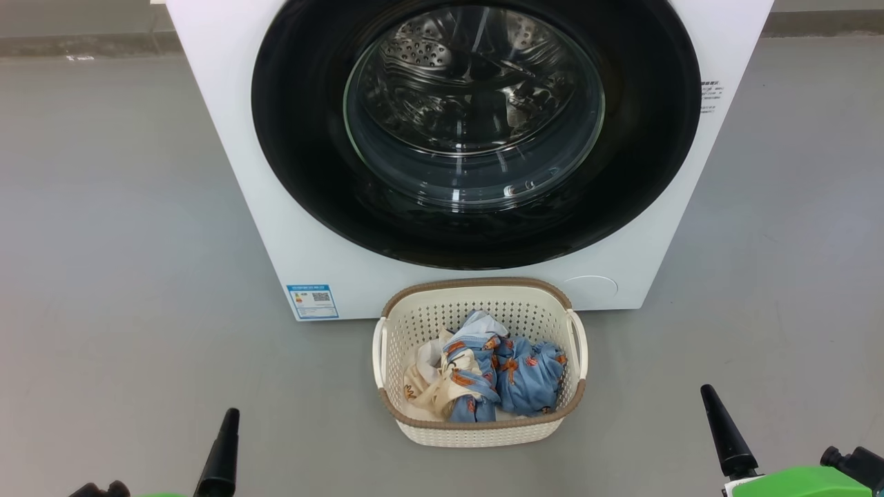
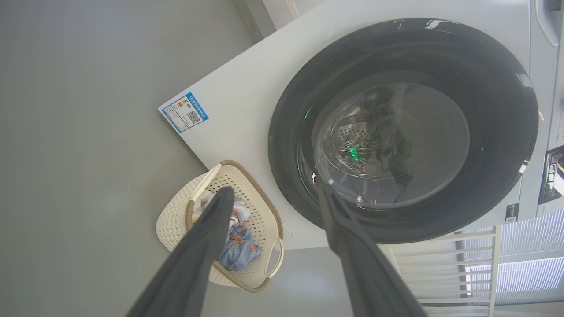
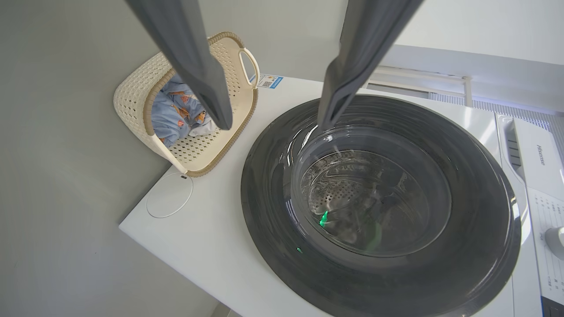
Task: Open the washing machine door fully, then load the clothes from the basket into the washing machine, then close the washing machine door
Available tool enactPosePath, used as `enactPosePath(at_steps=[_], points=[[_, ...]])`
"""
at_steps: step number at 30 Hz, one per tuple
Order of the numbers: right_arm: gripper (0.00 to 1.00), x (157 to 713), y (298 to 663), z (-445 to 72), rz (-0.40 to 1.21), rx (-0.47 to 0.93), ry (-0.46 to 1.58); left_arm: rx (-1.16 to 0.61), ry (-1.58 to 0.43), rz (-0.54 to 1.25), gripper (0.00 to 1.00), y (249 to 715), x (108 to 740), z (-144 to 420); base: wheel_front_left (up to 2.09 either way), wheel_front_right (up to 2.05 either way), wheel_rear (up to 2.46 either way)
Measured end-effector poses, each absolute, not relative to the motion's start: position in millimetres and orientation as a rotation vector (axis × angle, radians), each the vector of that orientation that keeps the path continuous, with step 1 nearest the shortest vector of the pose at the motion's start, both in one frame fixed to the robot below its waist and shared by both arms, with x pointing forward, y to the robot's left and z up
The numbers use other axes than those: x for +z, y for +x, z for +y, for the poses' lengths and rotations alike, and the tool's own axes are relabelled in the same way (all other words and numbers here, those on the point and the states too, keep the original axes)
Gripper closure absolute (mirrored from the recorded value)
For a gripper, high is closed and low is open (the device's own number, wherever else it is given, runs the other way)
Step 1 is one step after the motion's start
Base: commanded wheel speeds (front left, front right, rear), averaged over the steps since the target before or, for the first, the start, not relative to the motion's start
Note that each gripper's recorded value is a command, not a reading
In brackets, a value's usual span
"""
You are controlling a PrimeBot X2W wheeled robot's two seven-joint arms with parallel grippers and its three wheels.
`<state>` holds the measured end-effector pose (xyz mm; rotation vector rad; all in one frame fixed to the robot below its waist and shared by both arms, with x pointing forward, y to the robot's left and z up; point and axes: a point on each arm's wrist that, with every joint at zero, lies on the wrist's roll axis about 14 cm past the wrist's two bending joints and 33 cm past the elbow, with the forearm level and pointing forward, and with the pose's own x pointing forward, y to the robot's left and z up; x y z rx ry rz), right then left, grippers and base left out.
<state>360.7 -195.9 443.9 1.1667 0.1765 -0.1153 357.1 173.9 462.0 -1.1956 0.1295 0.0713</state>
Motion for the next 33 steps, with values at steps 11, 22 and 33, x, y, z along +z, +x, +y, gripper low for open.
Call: enactPosePath(at_steps=[11, 22, 33], points=[[0.0, 445, 362, -191, 0.182, -0.083, 1.014, 0.06, -1.014, 0.121, 0.0, 356, 464, 175, 0.0, 0.0, 0.0], [0.0, 448, 364, -189, 0.182, -0.044, 0.871, 0.037, -0.863, 0.113, 0.0, 353, 466, 171, 0.0, 0.0, 0.0], [0.0, 452, 366, -191, 0.162, -0.018, 0.742, 0.01, -0.726, 0.089, 0.0, 354, 473, 167, 0.0, 0.0, 0.0]])
